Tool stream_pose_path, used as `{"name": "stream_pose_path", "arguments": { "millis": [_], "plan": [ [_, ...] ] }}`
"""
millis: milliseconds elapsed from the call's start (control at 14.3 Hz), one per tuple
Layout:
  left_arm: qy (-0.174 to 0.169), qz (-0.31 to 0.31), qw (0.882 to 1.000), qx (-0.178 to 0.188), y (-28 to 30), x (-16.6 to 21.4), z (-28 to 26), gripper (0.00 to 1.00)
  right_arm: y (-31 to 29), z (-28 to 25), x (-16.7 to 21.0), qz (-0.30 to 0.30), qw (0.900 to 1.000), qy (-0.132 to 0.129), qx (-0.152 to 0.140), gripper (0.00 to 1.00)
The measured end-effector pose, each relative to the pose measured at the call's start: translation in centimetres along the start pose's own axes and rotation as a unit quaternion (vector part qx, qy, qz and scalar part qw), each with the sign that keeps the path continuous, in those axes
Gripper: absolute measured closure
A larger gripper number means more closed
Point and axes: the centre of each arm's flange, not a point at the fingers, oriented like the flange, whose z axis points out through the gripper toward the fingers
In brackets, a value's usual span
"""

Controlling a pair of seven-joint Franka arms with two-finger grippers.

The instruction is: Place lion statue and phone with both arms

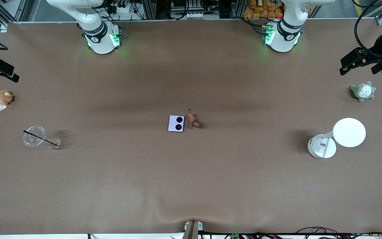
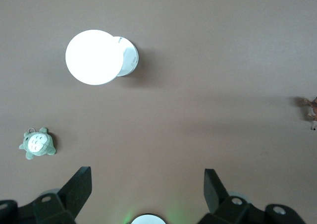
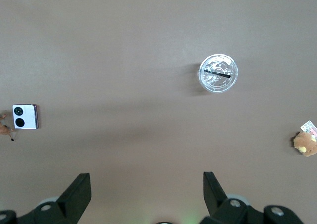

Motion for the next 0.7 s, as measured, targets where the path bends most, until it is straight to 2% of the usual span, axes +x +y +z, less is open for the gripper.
{"name": "stream_pose_path", "arguments": {
  "millis": [701],
  "plan": [
    [0.005, -0.006, 1.000, -0.001, -0.3, 2.0, 0.0, 0.00, 0.4, -0.2, 0.0, 0.003, 1.000, 0.003, 0.000, 0.00]
  ]
}}
